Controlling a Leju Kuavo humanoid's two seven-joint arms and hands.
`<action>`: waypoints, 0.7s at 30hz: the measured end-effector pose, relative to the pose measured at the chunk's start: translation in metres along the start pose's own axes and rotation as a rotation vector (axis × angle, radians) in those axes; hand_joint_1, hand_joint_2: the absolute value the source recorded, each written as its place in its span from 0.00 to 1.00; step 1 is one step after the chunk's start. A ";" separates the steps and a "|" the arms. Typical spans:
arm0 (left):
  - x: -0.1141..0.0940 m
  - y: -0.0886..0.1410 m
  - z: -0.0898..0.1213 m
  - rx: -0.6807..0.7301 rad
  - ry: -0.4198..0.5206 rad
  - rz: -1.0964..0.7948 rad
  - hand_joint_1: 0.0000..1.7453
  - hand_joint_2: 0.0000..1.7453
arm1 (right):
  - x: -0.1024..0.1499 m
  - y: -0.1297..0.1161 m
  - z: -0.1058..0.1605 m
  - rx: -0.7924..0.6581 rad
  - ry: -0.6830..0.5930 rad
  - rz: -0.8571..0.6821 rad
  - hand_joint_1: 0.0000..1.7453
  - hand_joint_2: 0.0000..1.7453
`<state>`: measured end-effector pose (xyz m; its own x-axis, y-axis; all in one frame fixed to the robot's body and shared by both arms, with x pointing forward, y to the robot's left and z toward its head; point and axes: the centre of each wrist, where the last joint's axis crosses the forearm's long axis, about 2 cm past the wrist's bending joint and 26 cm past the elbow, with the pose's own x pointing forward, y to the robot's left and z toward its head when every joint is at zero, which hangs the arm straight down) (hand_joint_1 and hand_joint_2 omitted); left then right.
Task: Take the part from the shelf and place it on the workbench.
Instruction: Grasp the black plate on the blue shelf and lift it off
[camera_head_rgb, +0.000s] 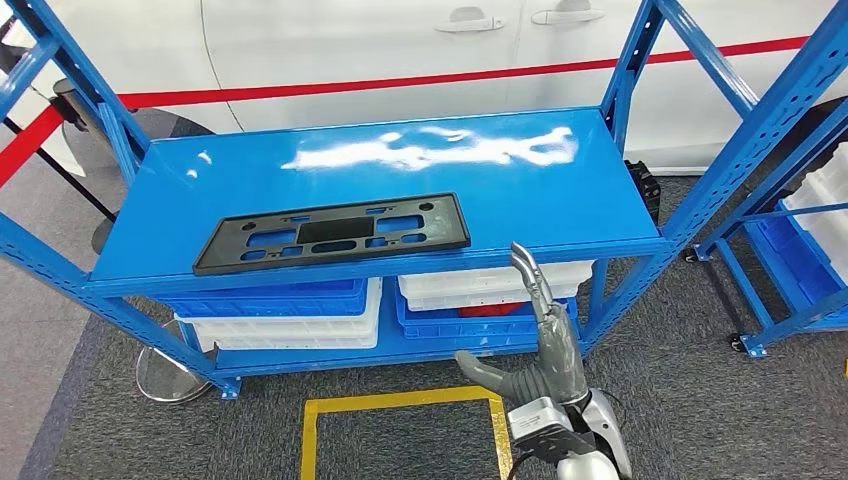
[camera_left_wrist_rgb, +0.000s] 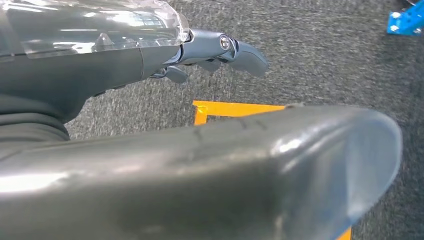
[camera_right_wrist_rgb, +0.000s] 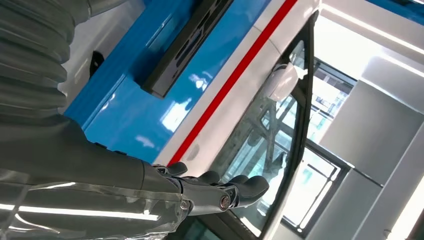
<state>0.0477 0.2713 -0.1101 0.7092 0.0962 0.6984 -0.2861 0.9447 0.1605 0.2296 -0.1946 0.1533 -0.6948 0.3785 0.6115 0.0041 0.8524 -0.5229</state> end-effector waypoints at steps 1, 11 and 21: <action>0.000 0.000 0.000 -0.001 0.000 -0.002 0.00 0.00 | 0.002 0.002 -0.001 0.007 -0.009 0.027 0.00 1.00; 0.003 0.000 -0.002 -0.022 -0.016 -0.029 0.00 0.00 | 0.018 0.014 -0.020 0.028 -0.147 0.319 0.00 1.00; 0.006 -0.003 -0.004 -0.041 -0.023 -0.045 0.00 0.00 | 0.031 0.039 -0.036 0.063 -0.173 0.413 0.00 1.00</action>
<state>0.0548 0.2704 -0.1092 0.7060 0.0463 0.7067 -0.2268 0.9601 0.1637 0.2339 -0.1368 0.1734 -0.7545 0.6114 0.2386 0.2661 0.6173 -0.7404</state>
